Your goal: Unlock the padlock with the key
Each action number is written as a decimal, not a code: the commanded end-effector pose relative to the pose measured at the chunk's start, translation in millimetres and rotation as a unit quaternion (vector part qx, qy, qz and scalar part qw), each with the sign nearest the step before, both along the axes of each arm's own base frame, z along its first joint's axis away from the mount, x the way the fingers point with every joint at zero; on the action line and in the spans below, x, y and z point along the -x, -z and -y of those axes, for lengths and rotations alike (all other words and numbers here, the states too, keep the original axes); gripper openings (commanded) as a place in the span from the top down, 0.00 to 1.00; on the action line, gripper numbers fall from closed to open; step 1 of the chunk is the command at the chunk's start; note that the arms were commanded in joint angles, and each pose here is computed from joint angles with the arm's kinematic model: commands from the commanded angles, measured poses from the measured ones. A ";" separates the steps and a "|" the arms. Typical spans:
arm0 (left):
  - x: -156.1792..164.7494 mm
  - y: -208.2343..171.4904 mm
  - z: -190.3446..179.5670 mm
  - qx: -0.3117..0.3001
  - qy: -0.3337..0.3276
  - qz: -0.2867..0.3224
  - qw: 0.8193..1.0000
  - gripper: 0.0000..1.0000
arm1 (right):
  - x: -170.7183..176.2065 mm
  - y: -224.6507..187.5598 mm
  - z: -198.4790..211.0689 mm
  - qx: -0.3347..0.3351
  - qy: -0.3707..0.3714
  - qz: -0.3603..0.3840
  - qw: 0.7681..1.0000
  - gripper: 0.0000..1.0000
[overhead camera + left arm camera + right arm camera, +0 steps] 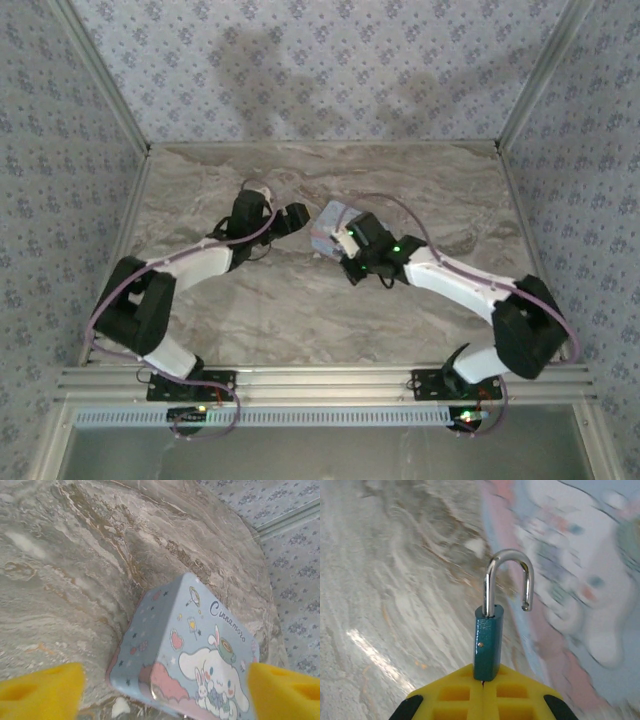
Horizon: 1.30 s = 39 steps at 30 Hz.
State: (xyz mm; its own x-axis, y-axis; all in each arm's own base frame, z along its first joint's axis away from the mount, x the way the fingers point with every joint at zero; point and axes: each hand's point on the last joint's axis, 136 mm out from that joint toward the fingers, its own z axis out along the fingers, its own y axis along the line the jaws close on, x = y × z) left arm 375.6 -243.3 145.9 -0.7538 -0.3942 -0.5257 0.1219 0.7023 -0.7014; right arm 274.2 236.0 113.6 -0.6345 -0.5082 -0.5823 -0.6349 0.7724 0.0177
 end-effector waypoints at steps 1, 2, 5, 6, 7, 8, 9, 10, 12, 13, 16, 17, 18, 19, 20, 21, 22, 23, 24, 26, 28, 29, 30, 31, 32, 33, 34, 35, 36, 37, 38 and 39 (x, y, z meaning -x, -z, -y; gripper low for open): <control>14.2 5.4 -23.2 -0.051 -0.019 0.004 0.998 0.02 | -0.5 -5.9 43.2 -0.035 0.133 -0.010 0.990 1.00; 18.3 4.6 -27.7 -0.059 -0.024 0.007 0.998 0.02 | -0.2 -7.0 55.6 -0.047 0.161 -0.014 0.986 1.00; 28.7 1.7 -44.6 -0.085 -0.041 0.015 0.995 0.02 | 0.3 0.4 103.6 -0.084 0.272 -0.051 0.957 1.00; 31.5 1.5 -50.9 -0.097 -0.048 0.015 0.994 0.02 | 0.3 4.6 117.2 -0.090 0.302 -0.060 0.947 1.00; 33.9 0.5 -56.9 -0.109 -0.055 0.016 0.992 0.02 | -0.4 8.8 128.6 -0.091 0.325 -0.069 0.939 1.00; 35.6 -0.2 -61.7 -0.119 -0.060 0.018 0.991 0.02 | -1.5 12.8 135.5 -0.091 0.337 -0.075 0.934 1.00; 37.7 -0.3 -68.0 -0.133 -0.068 0.019 0.989 0.02 | -3.6 17.8 141.4 -0.090 0.349 -0.086 0.929 1.00; 39.0 -0.5 -74.9 -0.146 -0.077 0.020 0.986 0.02 | -6.6 23.9 146.5 -0.088 0.358 -0.097 0.924 1.00; 41.0 -0.7 -84.5 -0.168 -0.088 0.025 0.982 0.02 | -12.7 34.3 152.0 -0.086 0.371 -0.115 0.918 1.00; 41.6 -1.6 -89.7 -0.181 -0.093 0.028 0.979 0.02 | -16.7 39.9 155.3 -0.084 0.378 -0.119 0.914 1.00; 43.4 -2.6 -104.7 -0.220 -0.104 0.025 0.970 0.02 | -27.9 52.2 164.0 -0.090 0.396 -0.136 0.904 1.00; 43.3 -2.7 -108.5 -0.227 -0.106 0.023 0.968 0.02 | -31.5 55.8 166.4 -0.093 0.401 -0.140 0.900 1.00; 42.9 -2.0 -113.3 -0.232 -0.111 0.017 0.966 0.02 | -36.2 59.0 170.0 -0.093 0.406 -0.142 0.898 1.00; 42.7 -2.5 -116.6 -0.233 -0.114 0.015 0.966 0.02 | -40.1 61.4 172.6 -0.093 0.410 -0.144 0.896 1.00; 42.1 -2.7 -119.3 -0.235 -0.118 0.014 0.965 0.02 | -42.6 63.3 173.9 -0.091 0.411 -0.145 0.895 1.00; 41.8 -3.1 -122.0 -0.236 -0.122 0.015 0.964 0.02 | -44.5 66.1 174.5 -0.090 0.413 -0.149 0.894 1.00; 40.7 -4.1 -124.0 -0.236 -0.125 0.018 0.964 0.02 | -46.0 68.8 174.7 -0.090 0.413 -0.152 0.893 1.00; 40.0 -4.1 -126.5 -0.239 -0.127 0.018 0.962 0.02 | -46.2 72.4 175.5 -0.089 0.415 -0.159 0.891 0.98; 38.6 -4.4 -130.3 -0.244 -0.131 0.018 0.961 0.02 | -47.1 76.0 177.8 -0.089 0.420 -0.164 0.888 0.94; 36.2 -6.1 -138.0 -0.253 -0.138 0.017 0.957 0.02 | -47.7 80.0 181.9 -0.086 0.426 -0.168 0.885 0.79; 32.3 -8.9 -150.3 -0.261 -0.150 0.011 0.954 0.02 | -48.6 78.6 187.4 -0.085 0.432 -0.167 0.882 0.66; 30.6 -9.2 -156.1 -0.265 -0.154 0.010 0.952 0.02 | -49.9 76.1 190.5 -0.086 0.436 -0.165 0.880 0.63; 27.9 -12.3 -164.1 -0.269 -0.162 0.011 0.949 0.02 | -52.3 71.7 195.4 -0.086 0.440 -0.158 0.880 0.58; 25.0 -16.4 -172.9 -0.274 -0.171 0.015 0.946 0.02 | -54.4 66.6 201.4 -0.082 0.448 -0.151 0.877 0.54; 21.8 -21.0 -181.9 -0.280 -0.181 0.021 0.943 0.02 | -56.7 60.0 205.8 -0.081 0.452 -0.143 0.877 0.04; 18.8 -26.1 -189.3 -0.283 -0.187 0.029 0.940 0.02 | -60.1 52.4 212.3 -0.074 0.457 -0.130 0.877 0.00; 15.6 -33.4 -197.1 -0.291 -0.193 0.044 0.936 0.02 | -63.4 43.9 219.8 -0.063 0.464 -0.113 0.876 0.00; 12.5 -40.5 -204.1 -0.305 -0.197 0.064 0.930 0.02 | -66.6 34.0 226.1 -0.056 0.473 -0.098 0.874 0.00; 10.0 -46.5 -210.0 -0.319 -0.201 0.083 0.923 0.02 | -71.5 24.3 231.4 -0.051 0.480 -0.078 0.872 0.00; 7.8 -49.9 -213.9 -0.339 -0.194 0.104 0.914 0.02 | -78.5 12.2 243.5 -0.037 0.497 -0.044 0.866 0.00; 5.4 -52.0 -219.6 -0.360 -0.194 0.121 0.904 0.02 | -83.4 1.6 252.4 -0.025 0.508 -0.016 0.861 0.00; 3.6 -51.2 -226.9 -0.373 -0.203 0.126 0.896 0.02 | -87.0 -7.2 260.3 -0.012 0.518 0.012 0.855 0.00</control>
